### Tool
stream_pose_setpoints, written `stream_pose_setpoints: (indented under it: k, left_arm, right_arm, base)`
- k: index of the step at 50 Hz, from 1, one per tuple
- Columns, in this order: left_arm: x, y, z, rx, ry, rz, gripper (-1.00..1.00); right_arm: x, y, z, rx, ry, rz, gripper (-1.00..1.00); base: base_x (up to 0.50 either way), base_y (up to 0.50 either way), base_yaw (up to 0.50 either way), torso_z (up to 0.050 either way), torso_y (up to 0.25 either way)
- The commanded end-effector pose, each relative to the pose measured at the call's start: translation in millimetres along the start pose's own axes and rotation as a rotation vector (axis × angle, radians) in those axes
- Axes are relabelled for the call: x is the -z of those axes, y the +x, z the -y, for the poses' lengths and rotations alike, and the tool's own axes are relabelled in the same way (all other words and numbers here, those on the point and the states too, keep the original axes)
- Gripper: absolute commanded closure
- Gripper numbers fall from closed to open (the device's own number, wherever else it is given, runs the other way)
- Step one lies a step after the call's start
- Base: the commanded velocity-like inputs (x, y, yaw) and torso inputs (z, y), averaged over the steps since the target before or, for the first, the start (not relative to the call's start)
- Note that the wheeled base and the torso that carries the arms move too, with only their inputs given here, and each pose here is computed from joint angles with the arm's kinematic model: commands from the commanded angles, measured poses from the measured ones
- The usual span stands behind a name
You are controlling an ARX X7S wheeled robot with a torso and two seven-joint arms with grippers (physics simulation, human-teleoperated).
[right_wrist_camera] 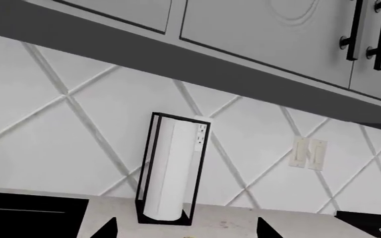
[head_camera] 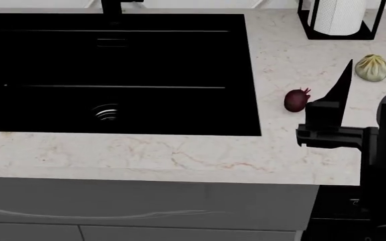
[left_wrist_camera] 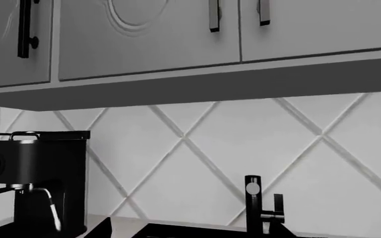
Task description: Turn the sink spout to the right.
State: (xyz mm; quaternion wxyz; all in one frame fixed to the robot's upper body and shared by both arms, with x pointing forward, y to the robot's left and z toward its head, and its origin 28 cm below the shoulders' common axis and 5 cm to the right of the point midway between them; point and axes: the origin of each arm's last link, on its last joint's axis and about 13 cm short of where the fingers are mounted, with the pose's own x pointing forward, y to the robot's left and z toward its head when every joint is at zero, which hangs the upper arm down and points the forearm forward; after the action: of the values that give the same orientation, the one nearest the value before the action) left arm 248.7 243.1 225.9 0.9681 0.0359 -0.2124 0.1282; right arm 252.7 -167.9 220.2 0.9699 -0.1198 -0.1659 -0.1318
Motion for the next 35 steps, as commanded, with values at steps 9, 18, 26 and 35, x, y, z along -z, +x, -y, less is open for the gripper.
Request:
stream_pose_setpoints:
  k: [9,18,26,35]
  left_arm:
    - [-6.1,-0.5,-1.5,0.014,-0.01,0.022,-1.0]
    - [-5.9,1.2,-1.7,0.005,-0.006,0.023,-1.0]
    - [-9.2,1.4,-2.1,0.005,-0.009,0.027,-1.0]
    - [-9.8,1.6,-1.7,0.008,-0.008,0.027,-1.0]
  right_arm:
    - [-2.5,-0.7,-0.9,-0.033,0.006,0.022,-1.0]
    - [-2.2,-2.8,0.3,-0.03,0.013,0.021,-1.0]
    - [-1.9,-3.6,-0.7,-0.033,0.016,0.018,-1.0]
    - [-1.4,-4.0,-0.7,-0.036,0.021,0.019,-1.0]
  base:
    - [0.06,0.38,0.0,0.0,0.0]
    - [0.07,0.43,0.0,0.0,0.0]
    - [0.07,0.43,0.0,0.0,0.0]
    - [0.07,0.43,0.0,0.0,0.0]
